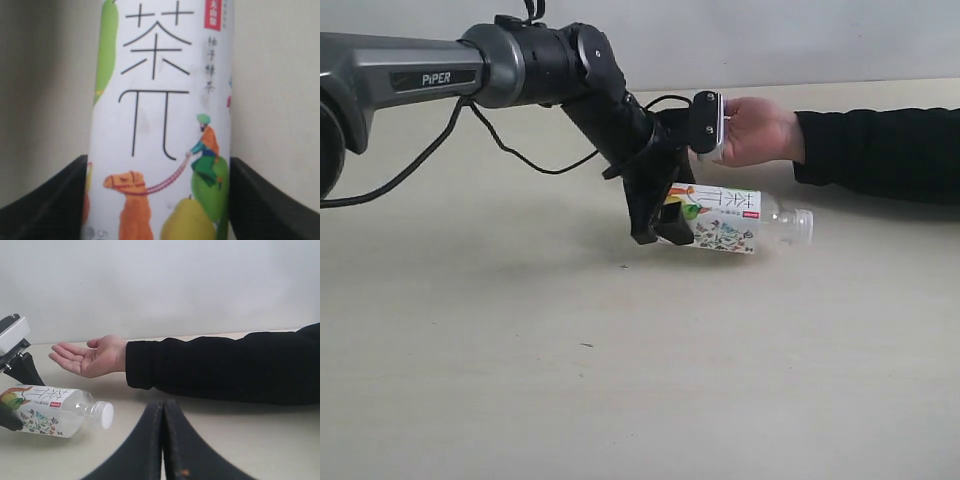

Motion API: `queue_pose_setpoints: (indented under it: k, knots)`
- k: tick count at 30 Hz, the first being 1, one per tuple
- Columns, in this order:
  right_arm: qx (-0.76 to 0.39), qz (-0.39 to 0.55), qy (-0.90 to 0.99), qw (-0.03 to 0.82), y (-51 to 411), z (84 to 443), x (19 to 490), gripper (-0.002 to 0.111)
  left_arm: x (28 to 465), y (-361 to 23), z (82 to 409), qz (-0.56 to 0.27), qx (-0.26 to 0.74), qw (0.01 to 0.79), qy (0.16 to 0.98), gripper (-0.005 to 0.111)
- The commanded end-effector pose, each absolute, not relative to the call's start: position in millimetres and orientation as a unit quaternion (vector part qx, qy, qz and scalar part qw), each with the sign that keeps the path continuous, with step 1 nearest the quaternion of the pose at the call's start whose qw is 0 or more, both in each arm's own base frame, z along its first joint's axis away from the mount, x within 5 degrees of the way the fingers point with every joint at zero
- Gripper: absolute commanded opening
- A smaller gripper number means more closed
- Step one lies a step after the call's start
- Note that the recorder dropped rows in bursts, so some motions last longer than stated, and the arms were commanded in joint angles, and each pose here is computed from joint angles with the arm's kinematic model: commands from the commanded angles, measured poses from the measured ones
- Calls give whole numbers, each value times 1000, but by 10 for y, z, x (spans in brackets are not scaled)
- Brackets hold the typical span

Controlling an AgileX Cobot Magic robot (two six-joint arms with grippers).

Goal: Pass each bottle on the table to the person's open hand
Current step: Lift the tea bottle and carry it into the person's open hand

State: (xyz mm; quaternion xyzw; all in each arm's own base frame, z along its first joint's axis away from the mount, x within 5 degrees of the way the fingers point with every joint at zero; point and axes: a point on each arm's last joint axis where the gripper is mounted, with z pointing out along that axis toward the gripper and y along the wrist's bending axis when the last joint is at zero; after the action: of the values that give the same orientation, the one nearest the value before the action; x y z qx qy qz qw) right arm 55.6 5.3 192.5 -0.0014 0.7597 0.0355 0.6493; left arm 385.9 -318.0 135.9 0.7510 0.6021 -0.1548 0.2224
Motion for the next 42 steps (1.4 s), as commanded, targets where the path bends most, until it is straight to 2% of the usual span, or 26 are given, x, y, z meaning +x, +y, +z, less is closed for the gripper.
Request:
queue_pose_setpoints:
  k: [1, 7, 10, 14, 20, 28, 31, 36, 42]
  knots:
    - [-2, 36, 758, 651, 55, 1917, 553, 0, 3706, -3237, 1736, -175, 731, 222, 621, 0]
    - [-2, 36, 758, 651, 55, 1917, 553, 0, 3410, -3490, 2263, -206, 652, 257, 683, 0]
    - [-2, 36, 758, 651, 55, 1917, 553, 0, 3404, -3636, 2536, -257, 466, 315, 786, 0]
    - [-2, 36, 758, 651, 55, 1917, 553, 0, 3511, -3647, 2667, -320, 259, 332, 849, 0]
    - [-3, 37, 758, 651, 56, 1917, 553, 0, 3620, -3595, 2692, -342, 87, 330, 876, 0]
    - [-10, 44, 758, 651, 67, 1917, 552, 0, 3648, -3595, 2707, -354, 56, 336, 871, 0]
    - [-10, 44, 758, 651, 67, 1917, 552, 0, 3698, -3605, 2665, -366, 15, 340, 866, 0]
    - [-10, 44, 758, 651, 67, 1917, 552, 0, 3820, -3697, 2261, -376, -33, 327, 866, 0]
    - [-10, 44, 758, 651, 67, 1917, 552, 0, 3904, -3744, 1946, -384, -67, 319, 864, 0]
